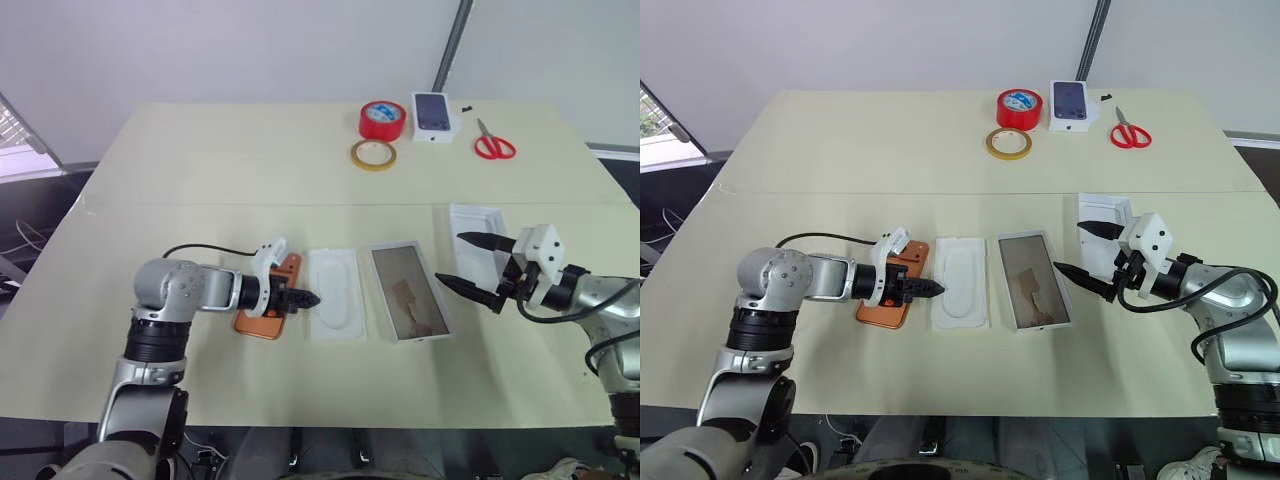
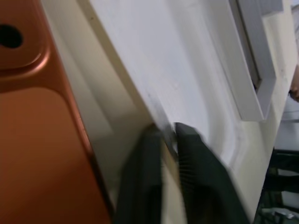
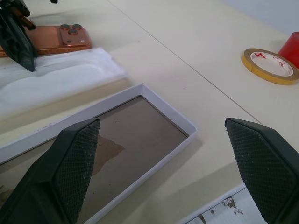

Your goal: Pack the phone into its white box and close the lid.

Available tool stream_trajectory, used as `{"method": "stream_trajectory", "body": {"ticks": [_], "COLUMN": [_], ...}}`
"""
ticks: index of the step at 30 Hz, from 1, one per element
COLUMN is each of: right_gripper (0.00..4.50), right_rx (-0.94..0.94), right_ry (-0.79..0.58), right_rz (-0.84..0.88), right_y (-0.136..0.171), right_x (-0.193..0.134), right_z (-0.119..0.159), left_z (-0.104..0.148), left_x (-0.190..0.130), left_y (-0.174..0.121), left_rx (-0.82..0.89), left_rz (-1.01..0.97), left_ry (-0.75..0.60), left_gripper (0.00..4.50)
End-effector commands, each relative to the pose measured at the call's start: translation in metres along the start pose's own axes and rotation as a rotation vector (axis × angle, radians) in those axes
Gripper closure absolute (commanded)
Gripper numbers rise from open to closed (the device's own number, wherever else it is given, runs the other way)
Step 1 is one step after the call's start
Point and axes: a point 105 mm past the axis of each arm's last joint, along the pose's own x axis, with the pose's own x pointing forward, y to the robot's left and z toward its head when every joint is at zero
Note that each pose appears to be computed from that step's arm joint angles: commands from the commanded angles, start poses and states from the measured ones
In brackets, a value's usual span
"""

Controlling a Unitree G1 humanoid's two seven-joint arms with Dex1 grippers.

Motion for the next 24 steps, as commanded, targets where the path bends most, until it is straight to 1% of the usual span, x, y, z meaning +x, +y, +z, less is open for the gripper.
{"method": "stream_trajectory", "body": {"ticks": [1, 3, 6, 8, 10, 11, 13, 15, 20, 21, 22, 24], "right_gripper": [0.00, 0.00, 0.00, 0.00, 0.00, 0.00, 0.00, 0.00, 0.00, 0.54, 0.87, 1.89], "right_rx": [-0.040, -0.041, -0.031, 0.000, 0.040, 0.071, 0.089, 0.063, -0.069, -0.093, -0.099, -0.112], "right_ry": [-0.040, -0.040, -0.053, -0.066, -0.064, -0.055, -0.024, 0.015, 0.186, 0.225, 0.263, 0.307], "right_rz": [-0.013, -0.011, 0.028, 0.092, 0.171, 0.243, 0.370, 0.438, 0.508, 0.529, 0.528, 0.519], "right_y": [-0.003, -0.002, 0.007, 0.021, 0.038, 0.052, 0.078, 0.092, 0.092, 0.092, 0.089, 0.082], "right_x": [0.001, 0.002, 0.007, 0.011, 0.013, 0.013, 0.013, 0.013, 0.017, 0.016, 0.017, 0.020], "right_z": [0.012, 0.012, 0.013, 0.015, 0.015, 0.016, 0.014, 0.009, -0.024, -0.031, -0.039, -0.050], "left_z": [-0.012, -0.011, 0.002, 0.010, 0.017, 0.023, 0.037, 0.043, 0.050, 0.050, 0.050, 0.052], "left_x": [0.002, 0.002, -0.004, -0.008, -0.014, -0.017, -0.025, -0.029, -0.031, -0.031, -0.031, -0.031], "left_y": [0.017, 0.019, 0.014, 0.009, 0.006, 0.003, -0.002, -0.006, -0.004, -0.004, -0.004, -0.005], "left_rx": [-0.063, -0.069, -0.099, -0.116, -0.089, -0.086, -0.058, -0.071, -0.115, -0.115, -0.116, -0.110], "left_rz": [0.082, 0.091, 0.048, 0.006, 0.003, -0.006, -0.016, -0.048, -0.049, -0.044, -0.040, -0.034], "left_ry": [0.052, 0.043, -0.009, -0.042, -0.072, -0.099, -0.170, -0.198, -0.249, -0.252, -0.261, -0.285], "left_gripper": [4.45, 4.45, 4.45, 4.45, 4.45, 4.45, 4.45, 4.45, 4.45, 4.50, 4.50, 4.50]}}
